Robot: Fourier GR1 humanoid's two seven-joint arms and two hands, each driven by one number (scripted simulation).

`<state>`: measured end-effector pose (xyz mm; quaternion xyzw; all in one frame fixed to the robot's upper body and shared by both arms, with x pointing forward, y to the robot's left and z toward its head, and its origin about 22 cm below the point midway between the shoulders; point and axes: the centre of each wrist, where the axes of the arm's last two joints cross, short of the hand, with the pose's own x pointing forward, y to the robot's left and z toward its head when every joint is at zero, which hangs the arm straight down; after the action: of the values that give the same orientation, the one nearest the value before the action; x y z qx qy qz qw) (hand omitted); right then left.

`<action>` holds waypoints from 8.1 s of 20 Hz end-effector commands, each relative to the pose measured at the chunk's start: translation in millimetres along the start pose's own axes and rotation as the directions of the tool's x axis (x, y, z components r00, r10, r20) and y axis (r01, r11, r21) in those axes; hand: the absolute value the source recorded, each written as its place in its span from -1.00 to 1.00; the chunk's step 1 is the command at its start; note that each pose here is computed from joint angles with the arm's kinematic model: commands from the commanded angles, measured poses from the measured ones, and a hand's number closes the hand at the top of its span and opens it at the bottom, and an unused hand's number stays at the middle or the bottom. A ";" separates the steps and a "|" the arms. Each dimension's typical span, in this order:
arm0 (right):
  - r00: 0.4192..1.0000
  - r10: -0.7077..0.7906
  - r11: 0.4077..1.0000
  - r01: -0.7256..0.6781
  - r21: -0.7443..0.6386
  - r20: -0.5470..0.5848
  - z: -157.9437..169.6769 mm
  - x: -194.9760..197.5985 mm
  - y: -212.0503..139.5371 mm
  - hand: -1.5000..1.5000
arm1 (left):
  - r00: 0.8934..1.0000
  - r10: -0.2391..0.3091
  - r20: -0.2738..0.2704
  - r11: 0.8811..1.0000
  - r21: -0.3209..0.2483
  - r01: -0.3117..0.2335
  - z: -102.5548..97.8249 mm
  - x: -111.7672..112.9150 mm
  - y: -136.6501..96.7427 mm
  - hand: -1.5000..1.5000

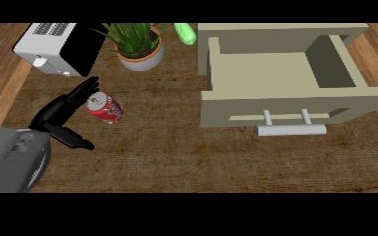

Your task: Pick up the can, place it into the drawer and close the drawer

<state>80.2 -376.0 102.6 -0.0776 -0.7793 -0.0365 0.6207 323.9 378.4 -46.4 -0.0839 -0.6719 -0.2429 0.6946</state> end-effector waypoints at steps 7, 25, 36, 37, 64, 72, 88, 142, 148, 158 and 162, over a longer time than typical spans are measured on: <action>1.000 -0.006 1.000 0.006 -0.004 0.012 2.7 10.2 -12.7 -1.00 | 0.996 0.089 0.010 0.993 -0.073 -0.088 -8.4 -24.1 -25.1 -1.00; 0.999 -0.035 0.999 0.035 0.006 -0.014 9.6 3.4 -0.6 -1.00 | 0.966 0.259 -0.003 0.940 -0.229 -0.253 -32.9 -20.5 -43.5 1.00; 1.000 -0.018 0.999 0.017 -0.038 -0.020 16.5 13.7 -4.0 -1.00 | 0.826 0.525 0.203 0.728 0.396 -0.560 -39.8 -47.5 -105.5 1.00; 0.999 -0.007 0.999 0.006 -0.031 -0.032 20.4 17.7 -0.9 -1.00 | 0.827 0.522 0.208 0.717 0.417 -0.558 -45.9 -46.2 -115.0 1.00; 0.999 -0.044 0.998 0.044 -0.047 -0.004 12.2 19.5 4.1 -1.00 | 0.883 0.348 0.314 0.825 0.344 -0.447 -119.3 217.8 -162.2 1.00; 0.998 -0.059 0.998 0.059 -0.039 -0.005 18.3 12.6 4.5 -1.00 | 0.895 0.316 0.316 0.836 0.353 -0.420 -147.8 267.2 -171.6 1.00; 0.998 -0.059 0.998 0.059 -0.022 -0.002 2.9 1.6 7.7 -1.00 | 0.911 0.285 0.299 0.854 0.351 -0.383 -208.3 330.6 -214.2 1.00; 0.954 0.231 0.967 -0.247 0.065 0.189 -23.2 55.7 15.3 -1.00 | 0.957 0.199 0.212 0.814 0.508 -0.282 -240.6 304.1 -256.9 -1.00; 0.905 0.272 0.938 -0.325 0.120 0.327 -36.5 67.4 45.1 -1.00 | 0.942 0.208 0.262 0.816 0.485 -0.315 -239.5 307.6 -260.0 -1.00; 0.797 0.475 0.828 -0.549 0.118 0.372 -79.3 61.0 89.0 -1.00 | 0.932 0.228 0.280 0.806 0.483 -0.343 -238.0 302.7 -259.8 -1.00; 0.738 0.558 0.771 -0.630 0.092 0.379 -95.2 60.9 115.8 -1.00 | 0.930 0.233 0.283 0.812 0.469 -0.346 -240.8 317.9 -257.3 -1.00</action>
<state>159.3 -292.0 177.1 -0.2294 -0.8163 0.2337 0.4758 416.7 -22.3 185.6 -0.0164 -0.7618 0.0626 0.6446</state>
